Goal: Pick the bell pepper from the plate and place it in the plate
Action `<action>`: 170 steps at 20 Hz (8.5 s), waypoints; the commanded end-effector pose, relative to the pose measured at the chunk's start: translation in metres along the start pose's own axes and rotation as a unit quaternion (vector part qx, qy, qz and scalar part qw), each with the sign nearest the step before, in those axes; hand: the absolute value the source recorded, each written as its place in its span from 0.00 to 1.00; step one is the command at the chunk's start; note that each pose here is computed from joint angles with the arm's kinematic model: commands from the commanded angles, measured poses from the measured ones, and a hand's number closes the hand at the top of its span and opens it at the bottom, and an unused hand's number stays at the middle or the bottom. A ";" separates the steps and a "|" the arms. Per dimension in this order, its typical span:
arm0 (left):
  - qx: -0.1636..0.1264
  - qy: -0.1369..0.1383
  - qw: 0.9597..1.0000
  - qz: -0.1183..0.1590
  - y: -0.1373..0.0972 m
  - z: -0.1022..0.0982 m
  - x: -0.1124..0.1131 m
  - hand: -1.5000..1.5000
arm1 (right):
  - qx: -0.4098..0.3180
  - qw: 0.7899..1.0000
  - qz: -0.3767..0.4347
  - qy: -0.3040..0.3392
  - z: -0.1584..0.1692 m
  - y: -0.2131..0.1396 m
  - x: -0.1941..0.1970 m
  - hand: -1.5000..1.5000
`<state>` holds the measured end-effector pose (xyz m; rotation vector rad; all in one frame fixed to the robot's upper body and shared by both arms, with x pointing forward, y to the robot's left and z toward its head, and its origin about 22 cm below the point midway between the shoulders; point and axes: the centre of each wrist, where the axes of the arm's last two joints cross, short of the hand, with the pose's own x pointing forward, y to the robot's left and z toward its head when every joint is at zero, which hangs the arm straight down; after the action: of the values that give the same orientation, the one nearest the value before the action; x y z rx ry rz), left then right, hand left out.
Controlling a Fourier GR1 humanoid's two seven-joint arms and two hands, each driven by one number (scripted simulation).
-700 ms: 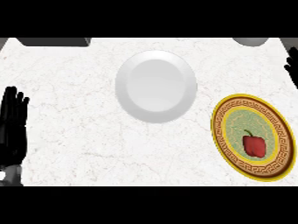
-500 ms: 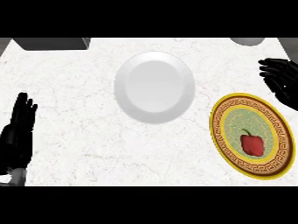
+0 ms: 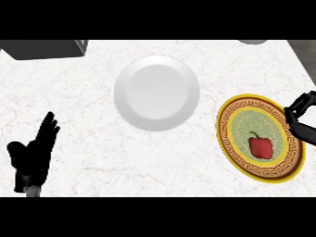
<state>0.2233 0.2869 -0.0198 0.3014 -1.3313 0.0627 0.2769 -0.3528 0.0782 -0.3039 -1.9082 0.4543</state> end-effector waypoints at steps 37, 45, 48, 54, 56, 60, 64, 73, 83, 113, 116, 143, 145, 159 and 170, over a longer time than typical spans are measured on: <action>-0.048 0.017 0.999 -0.020 -0.047 -0.011 0.006 0.50 | 0.336 0.914 0.212 0.080 0.042 0.000 -0.040 0.00; -0.049 0.022 0.998 -0.018 -0.018 -0.009 0.010 0.50 | 0.345 0.910 0.215 0.083 0.043 -0.001 -0.050 0.00; -0.055 0.024 0.998 -0.018 -0.037 -0.025 0.020 0.50 | 0.350 0.908 0.212 0.088 0.038 -0.011 -0.065 0.00; -0.055 0.026 0.998 -0.026 -0.022 -0.029 0.015 0.50 | 0.351 0.908 0.213 0.084 0.023 0.020 -0.046 0.00; -0.042 0.021 0.999 -0.028 -0.045 -0.021 0.022 0.50 | 0.367 0.898 0.223 0.092 0.033 0.017 -0.069 0.00; -0.053 0.028 0.998 -0.023 -0.044 -0.007 0.043 0.50 | 0.360 0.898 0.246 0.063 0.021 0.024 -0.063 1.00; -0.055 0.021 0.998 -0.020 -0.028 -0.016 0.014 0.50 | 0.342 0.907 0.242 0.033 0.042 0.028 -0.091 1.00; -0.068 0.016 0.997 -0.026 -0.047 -0.010 0.021 0.50 | 0.362 0.889 0.275 -0.049 -0.022 0.196 0.000 1.00; -0.084 0.007 0.996 -0.033 -0.060 -0.012 0.025 0.50 | 0.265 0.910 0.308 -0.077 -0.049 0.305 0.105 1.00; -0.056 0.015 0.998 -0.027 -0.062 -0.011 0.011 0.50 | 0.089 0.942 0.316 0.069 -0.173 0.272 0.079 1.00; -0.056 0.019 0.998 -0.023 -0.034 -0.016 0.020 0.50 | 0.146 0.936 0.306 0.096 -0.180 0.258 0.065 1.00; -0.060 0.009 0.998 -0.026 -0.041 -0.014 0.029 0.50 | 0.141 0.982 -0.115 0.051 -0.177 0.167 -0.008 0.00; -0.066 0.002 0.998 -0.021 -0.028 -0.013 0.022 0.50 | 0.159 0.977 -0.130 0.050 -0.170 0.175 -0.014 0.00; -0.054 0.014 0.998 -0.024 -0.046 -0.022 0.012 0.50 | 0.180 0.977 -0.106 0.040 -0.141 0.207 -0.036 0.00; -0.073 0.015 0.997 -0.018 -0.046 -0.015 0.027 0.50 | 0.140 0.986 -0.065 0.055 -0.149 0.184 -0.039 0.00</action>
<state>0.2551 0.2413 -0.0043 0.2167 -1.2931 -0.0565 0.4241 -0.1695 0.0052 0.0118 -1.7208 0.6044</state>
